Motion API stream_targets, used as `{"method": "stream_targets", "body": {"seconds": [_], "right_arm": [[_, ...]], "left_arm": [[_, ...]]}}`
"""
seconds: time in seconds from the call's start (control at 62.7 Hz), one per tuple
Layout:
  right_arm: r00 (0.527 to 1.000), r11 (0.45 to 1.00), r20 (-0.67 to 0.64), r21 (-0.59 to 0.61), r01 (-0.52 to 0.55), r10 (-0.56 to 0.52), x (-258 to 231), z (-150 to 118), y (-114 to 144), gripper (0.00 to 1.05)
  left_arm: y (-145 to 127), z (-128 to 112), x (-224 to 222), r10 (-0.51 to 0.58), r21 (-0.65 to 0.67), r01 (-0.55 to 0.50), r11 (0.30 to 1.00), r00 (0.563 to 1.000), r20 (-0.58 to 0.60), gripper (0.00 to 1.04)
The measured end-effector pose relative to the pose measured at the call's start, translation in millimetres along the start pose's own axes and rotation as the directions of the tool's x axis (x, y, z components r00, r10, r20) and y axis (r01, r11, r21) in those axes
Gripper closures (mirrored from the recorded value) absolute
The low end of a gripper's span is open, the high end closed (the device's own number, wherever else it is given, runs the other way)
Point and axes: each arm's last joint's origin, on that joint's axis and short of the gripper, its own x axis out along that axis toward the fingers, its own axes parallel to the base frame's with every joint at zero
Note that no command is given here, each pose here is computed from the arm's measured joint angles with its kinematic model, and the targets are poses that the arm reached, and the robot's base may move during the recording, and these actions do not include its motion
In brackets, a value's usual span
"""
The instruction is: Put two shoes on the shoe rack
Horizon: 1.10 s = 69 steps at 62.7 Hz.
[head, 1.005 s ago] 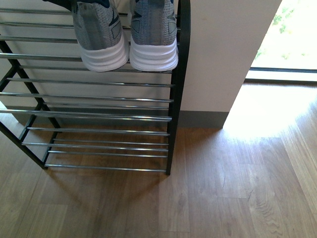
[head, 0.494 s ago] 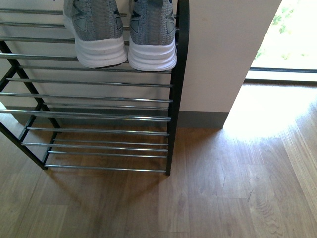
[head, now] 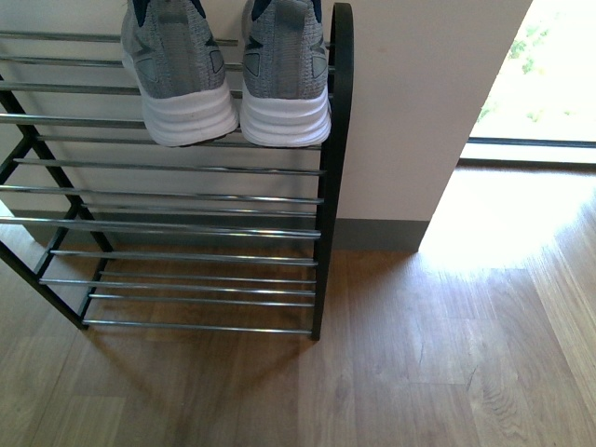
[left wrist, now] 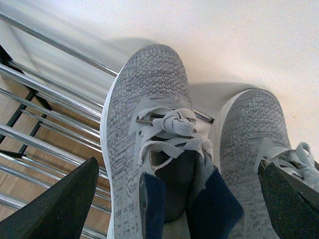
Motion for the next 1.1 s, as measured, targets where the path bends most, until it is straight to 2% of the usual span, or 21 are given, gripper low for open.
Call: {"method": "stream_targets", "body": {"seconds": [0.128, 0.351, 0.606, 0.749, 0.925, 0.957, 1.005, 1.1], "right_arm": [[1.0, 1.0, 0.0, 0.0, 0.0, 0.0, 0.0, 0.0, 0.0, 0.09], [1.0, 1.0, 0.0, 0.0, 0.0, 0.0, 0.0, 0.0, 0.0, 0.09], [1.0, 1.0, 0.0, 0.0, 0.0, 0.0, 0.0, 0.0, 0.0, 0.09], [1.0, 1.0, 0.0, 0.0, 0.0, 0.0, 0.0, 0.0, 0.0, 0.09], [1.0, 1.0, 0.0, 0.0, 0.0, 0.0, 0.0, 0.0, 0.0, 0.09], [1.0, 1.0, 0.0, 0.0, 0.0, 0.0, 0.0, 0.0, 0.0, 0.09], [1.0, 1.0, 0.0, 0.0, 0.0, 0.0, 0.0, 0.0, 0.0, 0.09], [1.0, 1.0, 0.0, 0.0, 0.001, -0.001, 0.0, 0.0, 0.0, 0.09]], "left_arm": [[3.3, -4.0, -25.0, -0.018, 0.048, 0.014, 0.999, 0.995, 0.093, 0.09], [17.1, -13.0, -99.9, -0.066, 0.129, 0.033, 0.991, 0.962, 0.265, 0.09], [52.2, -53.7, -173.1, -0.086, 0.199, 0.011, 0.98, 0.923, 0.374, 0.09], [75.5, -78.8, -187.4, -0.032, 0.195, -0.053, 0.979, 0.912, 0.41, 0.09], [80.6, -84.1, -186.5, -0.018, 0.181, -0.061, 0.982, 0.914, 0.406, 0.09], [81.1, -84.2, -186.4, -0.05, 0.201, -0.037, 0.979, 0.909, 0.413, 0.12], [86.4, -86.8, -185.7, -0.157, 0.253, 0.042, 0.966, 0.877, 0.454, 0.21], [105.7, -97.1, -186.5, -0.229, 0.326, 0.058, 0.944, 0.826, 0.515, 0.37]]}}
